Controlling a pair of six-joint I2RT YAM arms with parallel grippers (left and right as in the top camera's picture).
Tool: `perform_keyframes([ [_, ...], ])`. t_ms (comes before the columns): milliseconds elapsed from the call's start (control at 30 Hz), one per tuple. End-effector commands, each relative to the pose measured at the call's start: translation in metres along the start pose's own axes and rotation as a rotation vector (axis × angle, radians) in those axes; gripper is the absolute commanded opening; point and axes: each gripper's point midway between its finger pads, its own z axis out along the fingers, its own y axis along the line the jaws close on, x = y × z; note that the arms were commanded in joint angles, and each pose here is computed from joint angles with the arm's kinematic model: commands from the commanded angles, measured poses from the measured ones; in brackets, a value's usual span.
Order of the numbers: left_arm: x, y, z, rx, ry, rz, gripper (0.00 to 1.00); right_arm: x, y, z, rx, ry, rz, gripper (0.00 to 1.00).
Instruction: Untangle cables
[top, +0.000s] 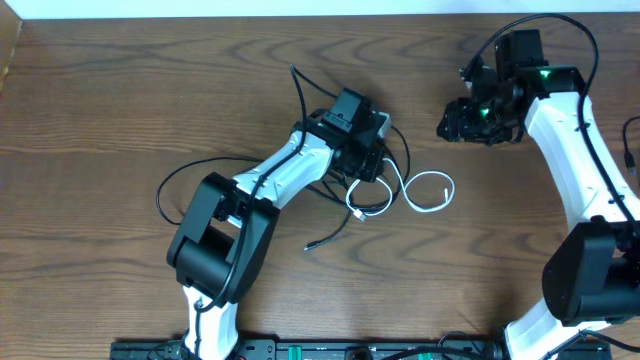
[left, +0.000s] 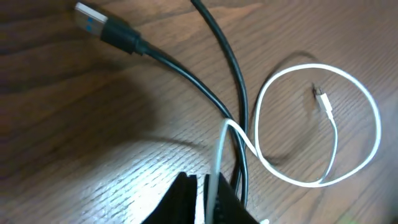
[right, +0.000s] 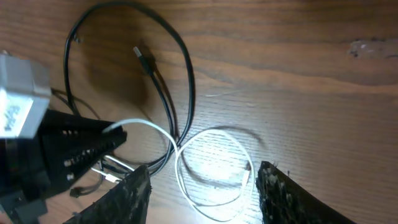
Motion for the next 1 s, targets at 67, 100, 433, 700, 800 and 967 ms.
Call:
perform_keyframes([
  [67, -0.044, -0.02, -0.07, 0.093, -0.162, -0.129, 0.08, 0.012, 0.022, 0.005, -0.049, 0.041, -0.092, 0.54],
  [100, -0.047, -0.023, -0.082, 0.109, -0.18, -0.155, 0.08, 0.015, 0.027, 0.006, -0.064, 0.051, -0.117, 0.54],
  [433, -0.039, -0.034, -0.126, 0.189, -0.171, -0.27, 0.08, 0.034, 0.077, 0.009, -0.246, 0.095, -0.36, 0.55],
  [700, -0.032, -0.038, -0.126, 0.214, -0.138, -0.292, 0.08, 0.043, 0.105, 0.034, -0.313, 0.125, -0.477, 0.58],
  [800, -0.033, -0.037, -0.128, 0.228, -0.136, -0.324, 0.08, 0.049, 0.113, 0.043, -0.336, 0.141, -0.538, 0.59],
  [967, -0.036, -0.025, -0.135, 0.243, -0.142, -0.404, 0.08, 0.058, 0.117, 0.054, -0.354, 0.175, -0.595, 0.59],
])
